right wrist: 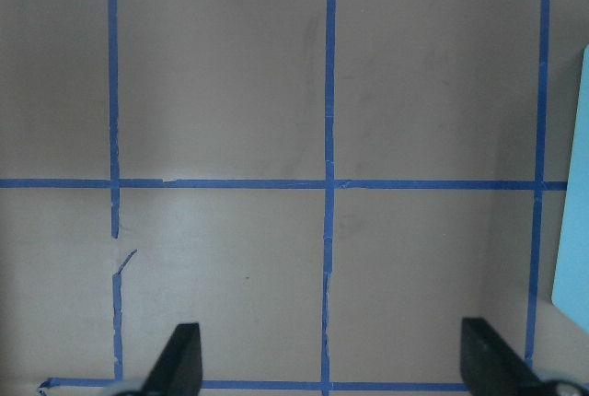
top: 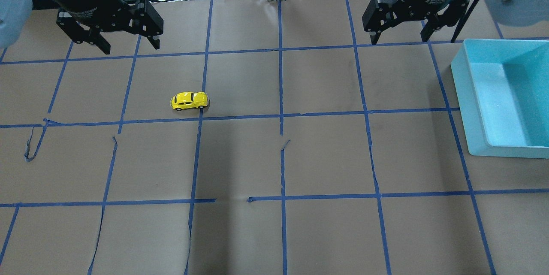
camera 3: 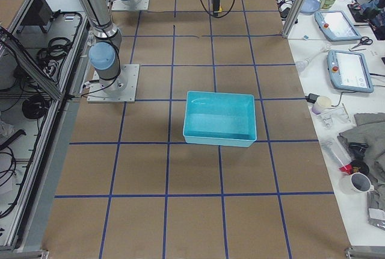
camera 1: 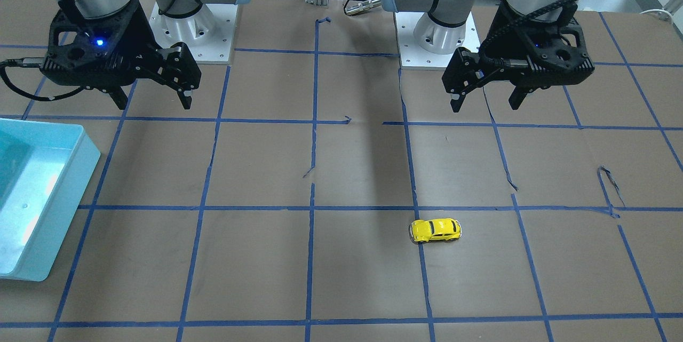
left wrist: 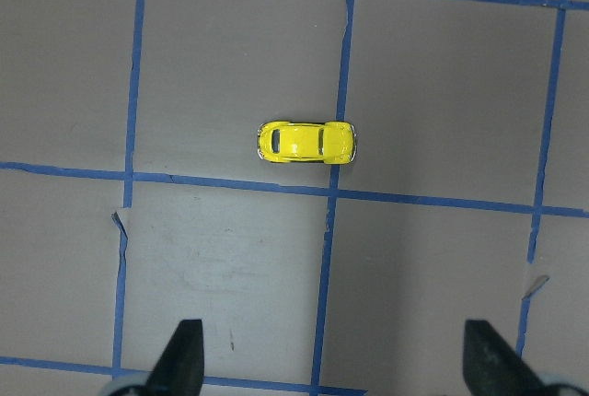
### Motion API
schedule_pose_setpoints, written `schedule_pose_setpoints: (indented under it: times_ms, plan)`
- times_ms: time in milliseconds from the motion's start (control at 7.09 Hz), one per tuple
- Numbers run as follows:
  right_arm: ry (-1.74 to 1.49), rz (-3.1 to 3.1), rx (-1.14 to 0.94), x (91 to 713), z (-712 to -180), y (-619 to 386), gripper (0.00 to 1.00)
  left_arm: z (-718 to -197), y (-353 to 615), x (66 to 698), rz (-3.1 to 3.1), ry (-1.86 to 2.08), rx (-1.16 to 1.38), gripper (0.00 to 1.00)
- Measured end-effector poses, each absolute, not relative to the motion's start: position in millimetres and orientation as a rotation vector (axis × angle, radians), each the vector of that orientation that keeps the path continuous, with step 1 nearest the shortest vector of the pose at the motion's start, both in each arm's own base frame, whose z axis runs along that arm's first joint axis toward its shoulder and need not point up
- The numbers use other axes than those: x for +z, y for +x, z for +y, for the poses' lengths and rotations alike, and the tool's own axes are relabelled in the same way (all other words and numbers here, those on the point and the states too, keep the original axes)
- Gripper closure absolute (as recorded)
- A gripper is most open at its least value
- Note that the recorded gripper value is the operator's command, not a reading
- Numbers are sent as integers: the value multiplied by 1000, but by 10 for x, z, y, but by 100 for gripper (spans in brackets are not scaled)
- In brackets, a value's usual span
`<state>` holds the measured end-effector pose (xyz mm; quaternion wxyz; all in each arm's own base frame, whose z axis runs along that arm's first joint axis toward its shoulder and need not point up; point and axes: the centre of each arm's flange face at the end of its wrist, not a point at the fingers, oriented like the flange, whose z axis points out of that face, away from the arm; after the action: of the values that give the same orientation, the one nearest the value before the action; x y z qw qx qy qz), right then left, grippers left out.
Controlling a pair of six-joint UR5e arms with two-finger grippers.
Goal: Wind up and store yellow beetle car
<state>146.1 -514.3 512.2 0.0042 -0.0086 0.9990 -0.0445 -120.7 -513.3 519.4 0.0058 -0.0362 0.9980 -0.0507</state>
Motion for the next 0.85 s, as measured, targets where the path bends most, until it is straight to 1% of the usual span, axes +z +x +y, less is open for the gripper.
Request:
schedule_pose_setpoints:
  times_ms: [847]
  plan:
    - [-26, 3130, -141, 5126, -5144, 1457, 0, -5124, -1301, 5205, 3129, -94, -188, 0]
